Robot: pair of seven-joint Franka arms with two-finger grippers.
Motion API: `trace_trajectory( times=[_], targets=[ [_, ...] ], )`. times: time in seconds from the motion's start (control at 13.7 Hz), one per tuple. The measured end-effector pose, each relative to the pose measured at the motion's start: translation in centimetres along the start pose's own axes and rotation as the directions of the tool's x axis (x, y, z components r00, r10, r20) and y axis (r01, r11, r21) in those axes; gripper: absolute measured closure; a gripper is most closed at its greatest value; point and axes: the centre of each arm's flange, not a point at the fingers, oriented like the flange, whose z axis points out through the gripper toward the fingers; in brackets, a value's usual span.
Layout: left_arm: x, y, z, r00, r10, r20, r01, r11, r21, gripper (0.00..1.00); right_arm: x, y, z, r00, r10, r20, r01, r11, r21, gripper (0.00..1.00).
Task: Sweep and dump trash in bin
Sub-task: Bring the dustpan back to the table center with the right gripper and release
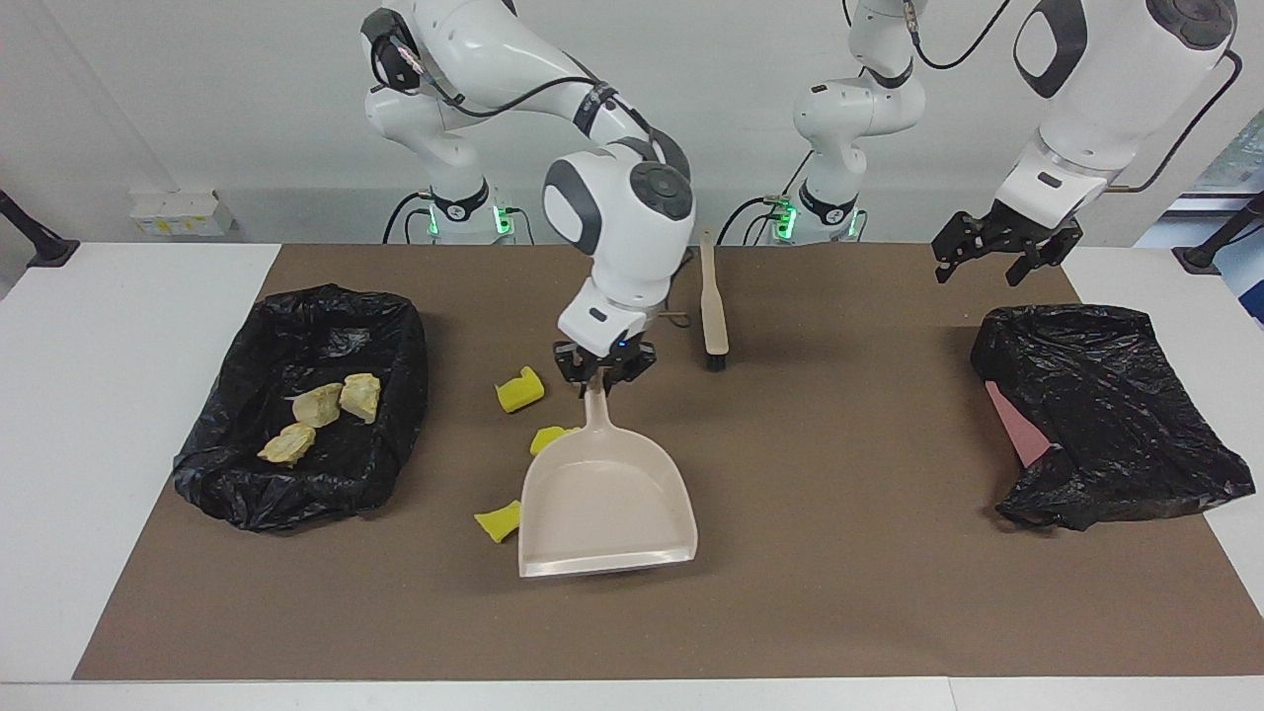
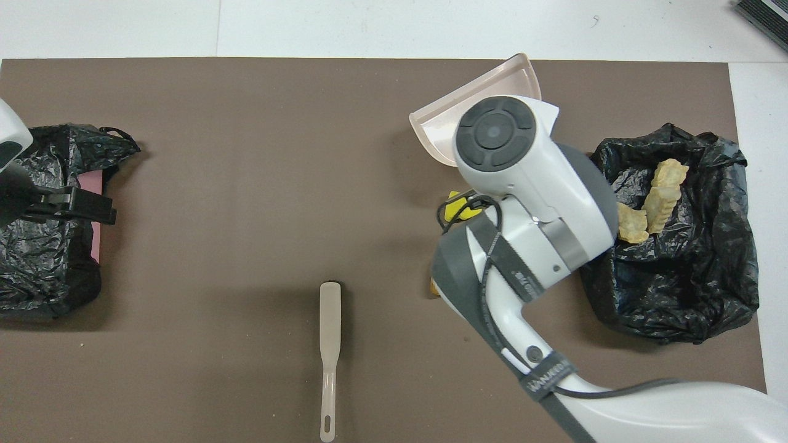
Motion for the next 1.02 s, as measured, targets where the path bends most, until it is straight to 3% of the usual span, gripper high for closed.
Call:
trace_trajectory(
  times=[0.22,0.44,0.95,1.02],
  targets=[
    [0.0,0.1,0.0,1.0,-0.001,0.001,0.001,1.0,0.0,0.0,-0.4,-6.7,1.6,0.992,0.122,0.032,-0.125,0.986,0.112,0.69],
    [0.0,0.1,0.0,1.0,-0.001,0.0,0.001,1.0,0.0,0.0,-0.1,-8.8,1.9,0.984,0.164,0.073,-0.177,0.956,0.233,0.69],
    [0.0,0.5,0.0,1.0,0.006,0.002,-0.006,1.0,0.0,0.0,-1.8,-12.3,4.9,0.985,0.139,0.102,-0.159,0.961,0.225,0.69],
    [0.0,0.5,0.1,1.0,0.007,0.002,-0.007,1.0,0.0,0.0,-1.8,-12.3,4.9,0.985,0.139,0.103,-0.159,0.961,0.225,0.63]
  ],
)
